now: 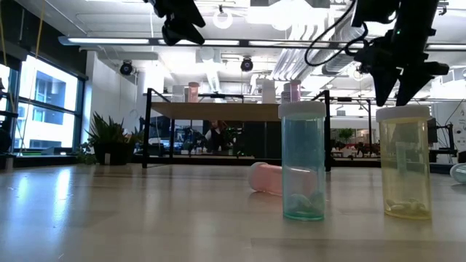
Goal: Pick and place medicine bottles onto shelf by color
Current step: Put the top blue pill bottle on the shelf, then put the white medicine bottle on the shelf
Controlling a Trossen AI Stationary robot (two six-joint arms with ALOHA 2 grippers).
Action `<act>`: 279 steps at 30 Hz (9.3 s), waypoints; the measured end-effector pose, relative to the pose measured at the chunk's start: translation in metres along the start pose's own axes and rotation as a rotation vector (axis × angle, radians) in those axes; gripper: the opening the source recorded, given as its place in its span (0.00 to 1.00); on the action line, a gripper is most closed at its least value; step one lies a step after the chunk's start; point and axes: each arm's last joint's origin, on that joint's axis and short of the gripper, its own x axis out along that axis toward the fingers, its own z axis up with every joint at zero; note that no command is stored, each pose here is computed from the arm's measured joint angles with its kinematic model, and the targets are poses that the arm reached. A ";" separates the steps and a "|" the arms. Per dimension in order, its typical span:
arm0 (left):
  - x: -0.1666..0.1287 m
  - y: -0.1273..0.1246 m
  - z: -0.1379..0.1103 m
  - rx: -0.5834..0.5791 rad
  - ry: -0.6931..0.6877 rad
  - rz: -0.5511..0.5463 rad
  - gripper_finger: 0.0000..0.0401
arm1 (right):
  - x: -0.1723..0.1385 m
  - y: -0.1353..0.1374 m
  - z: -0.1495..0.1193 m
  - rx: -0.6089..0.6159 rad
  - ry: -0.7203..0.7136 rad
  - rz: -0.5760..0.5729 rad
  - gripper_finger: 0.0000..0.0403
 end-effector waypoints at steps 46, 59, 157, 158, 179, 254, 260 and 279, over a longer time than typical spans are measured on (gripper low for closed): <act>-0.005 0.024 0.002 0.041 -0.014 0.078 0.50 | 0.079 -0.032 -0.009 0.339 0.069 -0.010 0.38; -0.010 0.043 0.002 -0.003 -0.024 0.137 0.50 | 0.069 -0.027 -0.002 0.351 0.075 0.040 0.25; -0.029 0.097 0.004 0.020 -0.085 0.364 0.50 | -0.005 0.071 0.195 -0.162 0.103 0.120 0.26; -0.029 0.097 0.004 0.020 -0.085 0.364 0.50 | -0.005 0.071 0.195 -0.161 0.102 0.120 0.26; -0.029 0.097 0.004 0.020 -0.082 0.363 0.50 | -0.006 0.072 0.196 -0.188 0.086 0.130 0.47; -0.021 -0.149 -0.099 -0.143 0.512 0.072 0.60 | -0.122 0.027 0.140 -0.277 -0.182 0.191 0.47; -0.034 -0.177 -0.120 -0.149 0.507 0.069 0.60 | -0.122 0.027 0.139 -0.277 -0.177 0.188 0.47; -0.047 -0.242 -0.188 -0.198 0.469 0.127 0.60 | -0.122 0.027 0.140 -0.274 -0.176 0.188 0.47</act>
